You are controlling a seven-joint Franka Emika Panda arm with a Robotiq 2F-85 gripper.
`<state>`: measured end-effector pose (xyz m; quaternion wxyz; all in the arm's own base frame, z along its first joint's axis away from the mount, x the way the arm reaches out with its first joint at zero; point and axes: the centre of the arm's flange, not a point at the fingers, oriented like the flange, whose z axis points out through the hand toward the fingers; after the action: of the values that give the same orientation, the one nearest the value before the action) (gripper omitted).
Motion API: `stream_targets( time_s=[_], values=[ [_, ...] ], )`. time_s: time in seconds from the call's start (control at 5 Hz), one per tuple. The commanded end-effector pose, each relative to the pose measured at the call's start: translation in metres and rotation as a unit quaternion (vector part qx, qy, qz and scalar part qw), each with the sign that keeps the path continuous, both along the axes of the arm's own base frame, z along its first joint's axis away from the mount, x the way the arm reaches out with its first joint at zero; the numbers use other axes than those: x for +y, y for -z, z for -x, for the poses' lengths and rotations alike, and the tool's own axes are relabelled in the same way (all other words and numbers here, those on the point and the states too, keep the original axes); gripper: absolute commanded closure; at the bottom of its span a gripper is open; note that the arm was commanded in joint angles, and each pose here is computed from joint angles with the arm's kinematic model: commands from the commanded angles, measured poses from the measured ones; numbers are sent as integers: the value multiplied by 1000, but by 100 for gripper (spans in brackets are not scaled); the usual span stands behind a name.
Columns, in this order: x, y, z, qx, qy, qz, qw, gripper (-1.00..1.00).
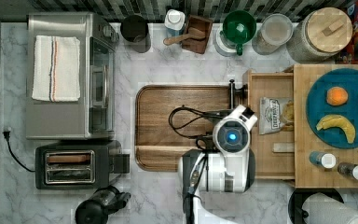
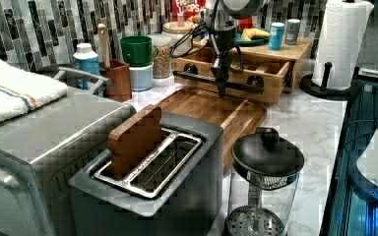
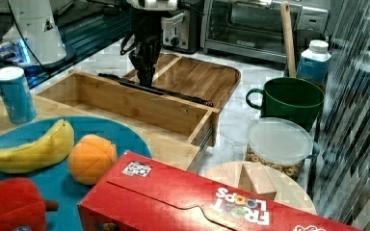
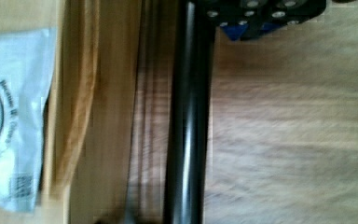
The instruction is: Close the drawer.
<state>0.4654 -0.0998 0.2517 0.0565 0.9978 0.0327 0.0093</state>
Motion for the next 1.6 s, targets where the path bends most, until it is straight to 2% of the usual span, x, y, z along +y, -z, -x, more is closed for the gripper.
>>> stream_targets(
  time_s=[0.2,0.8,1.0,1.2,1.4,1.6],
  values=[
    [-123,-64,-20,-126,11,50,991,100],
    [-220,-46,-22,-124,-8,50,991,100],
    [-242,-54,-16,-131,18,87,987,100],
    [-251,-72,-15,-125,22,129,984,100],
    [-249,-88,-19,-106,18,147,983,100],
    [-234,-96,-23,-88,38,128,987,100]
  ],
)
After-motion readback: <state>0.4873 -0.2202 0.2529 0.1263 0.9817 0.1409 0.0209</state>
